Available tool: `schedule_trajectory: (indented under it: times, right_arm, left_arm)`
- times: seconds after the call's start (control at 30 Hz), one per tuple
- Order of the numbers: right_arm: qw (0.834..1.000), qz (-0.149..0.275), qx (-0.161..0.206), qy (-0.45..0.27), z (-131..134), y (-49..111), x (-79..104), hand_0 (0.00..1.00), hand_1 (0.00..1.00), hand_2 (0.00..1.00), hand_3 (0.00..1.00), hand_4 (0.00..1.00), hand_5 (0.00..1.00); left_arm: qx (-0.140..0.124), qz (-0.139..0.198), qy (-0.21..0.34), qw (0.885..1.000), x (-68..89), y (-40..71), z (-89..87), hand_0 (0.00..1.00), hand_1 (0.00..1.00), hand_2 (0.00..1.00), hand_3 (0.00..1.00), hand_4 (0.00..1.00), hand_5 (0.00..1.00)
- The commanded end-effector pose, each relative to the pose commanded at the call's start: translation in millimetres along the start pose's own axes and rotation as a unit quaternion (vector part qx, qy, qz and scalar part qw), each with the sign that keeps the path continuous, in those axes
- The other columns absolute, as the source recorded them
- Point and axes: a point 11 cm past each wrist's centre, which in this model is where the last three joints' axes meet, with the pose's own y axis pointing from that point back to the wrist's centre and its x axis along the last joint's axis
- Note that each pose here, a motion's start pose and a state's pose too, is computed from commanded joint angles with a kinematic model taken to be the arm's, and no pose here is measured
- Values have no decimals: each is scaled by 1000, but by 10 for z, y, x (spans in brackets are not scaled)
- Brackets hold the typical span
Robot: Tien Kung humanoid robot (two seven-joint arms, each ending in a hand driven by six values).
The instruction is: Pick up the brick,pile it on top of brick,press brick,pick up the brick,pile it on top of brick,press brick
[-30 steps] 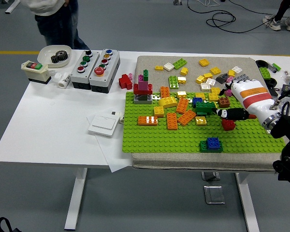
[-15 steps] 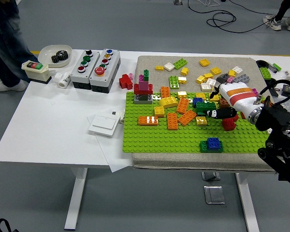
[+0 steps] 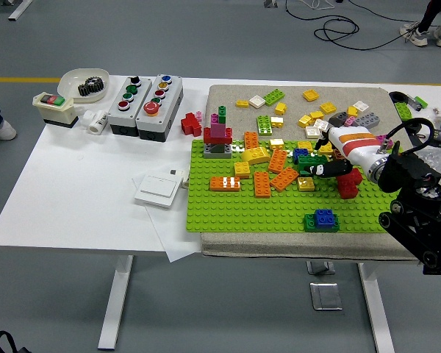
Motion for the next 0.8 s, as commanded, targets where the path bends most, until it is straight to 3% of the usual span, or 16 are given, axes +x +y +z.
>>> schedule_trajectory:
  times: [0.4, 0.47, 0.5, 0.7, 0.73, 0.8]
  right_arm:
    - [1000, 12, 1, -25, 17, 12, 12, 572, 608, 681, 612, 921, 560]
    - [998, 26, -3, -65, 43, 33, 43, 572, 608, 681, 612, 921, 560]
    - [995, 39, 0, -94, 57, 63, 63, 707, 696, 744, 674, 933, 601]
    - [969, 75, 8, -233, 182, 161, 164, 707, 696, 744, 674, 933, 601]
    - [964, 75, 6, -256, 222, 175, 171, 769, 751, 782, 758, 962, 689]
    - [951, 67, -3, -300, 362, 216, 181, 769, 751, 782, 758, 962, 689]
  left_arm:
    - [0, -1, 0, 1000, -10, 0, 4, 663, 704, 726, 588, 668, 660]
    - [0, -1, 0, 1000, -12, 0, 4, 663, 704, 726, 588, 668, 660]
    - [0, -1, 0, 1000, -15, -1, 0, 663, 704, 726, 588, 669, 661]
    - [0, -1, 0, 1000, -22, -3, -3, 663, 704, 726, 588, 669, 661]
    - [0, -1, 0, 1000, -20, -2, 0, 663, 702, 726, 588, 669, 660]
    - [-2, -1, 0, 1000, -17, 0, 8, 663, 702, 726, 588, 669, 660]
